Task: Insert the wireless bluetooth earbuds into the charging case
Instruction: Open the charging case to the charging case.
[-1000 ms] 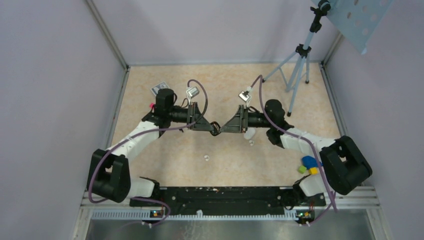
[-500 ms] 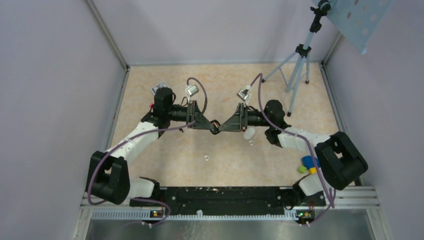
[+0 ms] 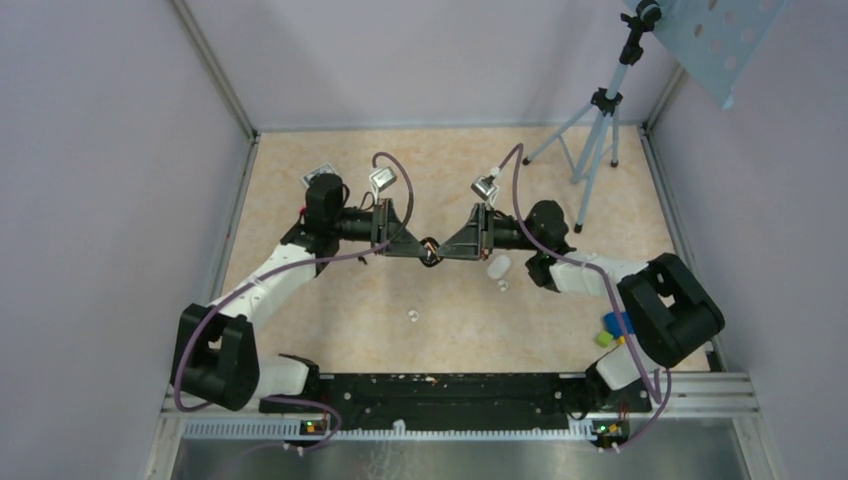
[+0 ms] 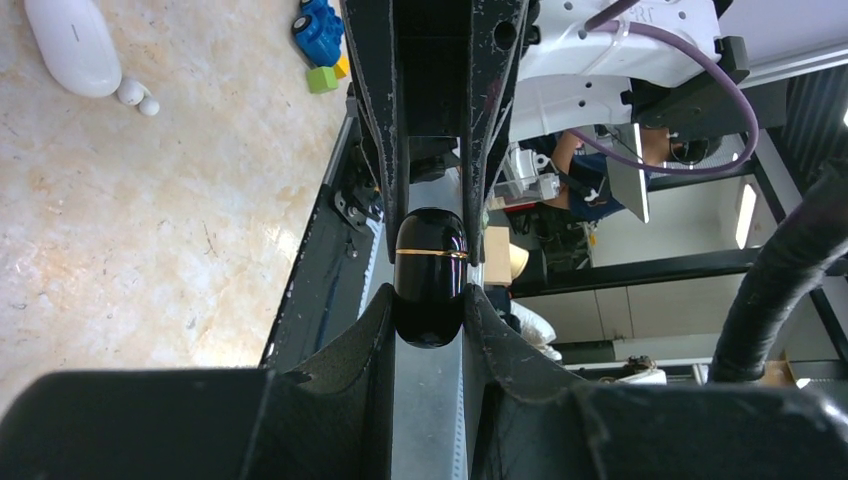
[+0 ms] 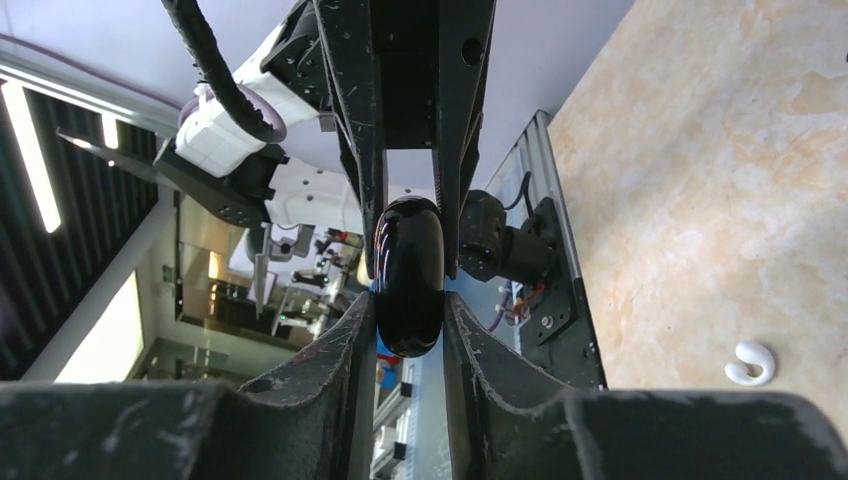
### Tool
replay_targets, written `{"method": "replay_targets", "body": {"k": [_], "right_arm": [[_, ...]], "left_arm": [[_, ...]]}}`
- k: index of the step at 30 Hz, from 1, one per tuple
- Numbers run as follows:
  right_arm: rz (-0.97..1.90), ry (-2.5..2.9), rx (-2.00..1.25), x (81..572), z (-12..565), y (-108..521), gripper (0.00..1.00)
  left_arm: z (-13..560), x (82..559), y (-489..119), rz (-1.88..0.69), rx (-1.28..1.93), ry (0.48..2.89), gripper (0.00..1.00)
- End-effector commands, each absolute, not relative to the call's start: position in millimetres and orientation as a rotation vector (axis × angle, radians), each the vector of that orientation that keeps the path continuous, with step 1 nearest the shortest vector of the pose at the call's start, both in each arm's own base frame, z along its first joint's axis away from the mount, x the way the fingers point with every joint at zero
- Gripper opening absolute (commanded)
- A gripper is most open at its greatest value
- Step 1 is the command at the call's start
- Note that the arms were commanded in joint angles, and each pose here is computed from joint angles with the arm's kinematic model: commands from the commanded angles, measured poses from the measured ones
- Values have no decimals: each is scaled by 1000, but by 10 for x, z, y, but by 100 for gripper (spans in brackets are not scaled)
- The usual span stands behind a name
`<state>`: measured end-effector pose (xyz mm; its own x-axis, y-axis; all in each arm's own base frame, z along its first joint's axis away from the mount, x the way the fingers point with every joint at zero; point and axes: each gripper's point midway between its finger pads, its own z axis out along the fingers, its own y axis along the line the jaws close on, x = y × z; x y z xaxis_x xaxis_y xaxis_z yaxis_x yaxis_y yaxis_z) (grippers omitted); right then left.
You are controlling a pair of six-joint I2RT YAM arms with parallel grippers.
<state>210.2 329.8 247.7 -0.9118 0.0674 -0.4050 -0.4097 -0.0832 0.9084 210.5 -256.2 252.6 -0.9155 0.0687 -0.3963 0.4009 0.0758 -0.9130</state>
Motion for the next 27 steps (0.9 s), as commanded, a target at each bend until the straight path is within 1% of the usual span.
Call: {"method": "replay_targets", "body": {"k": [1, 10, 16, 19, 27], "right_arm": [[2105, 1680, -466, 2065, 2855, 3279, 14], [2320, 1490, -407, 1947, 3114, 3165, 6], [2329, 1487, -403, 1967, 3128, 3177, 6], [2331, 1478, -410, 1971, 3164, 3177, 10], [2290, 1521, -357, 2077, 3084, 3226, 26]], "left_arm": [[2784, 2078, -2554, -1902, 581, 1987, 0], [3017, 2022, -2540, -1889, 660, 1899, 0], [3099, 1995, -2532, -1885, 682, 1872, 0], [3173, 1958, -2522, -1880, 709, 1840, 0], [3358, 1863, -2494, -1871, 766, 1786, 0]]}}
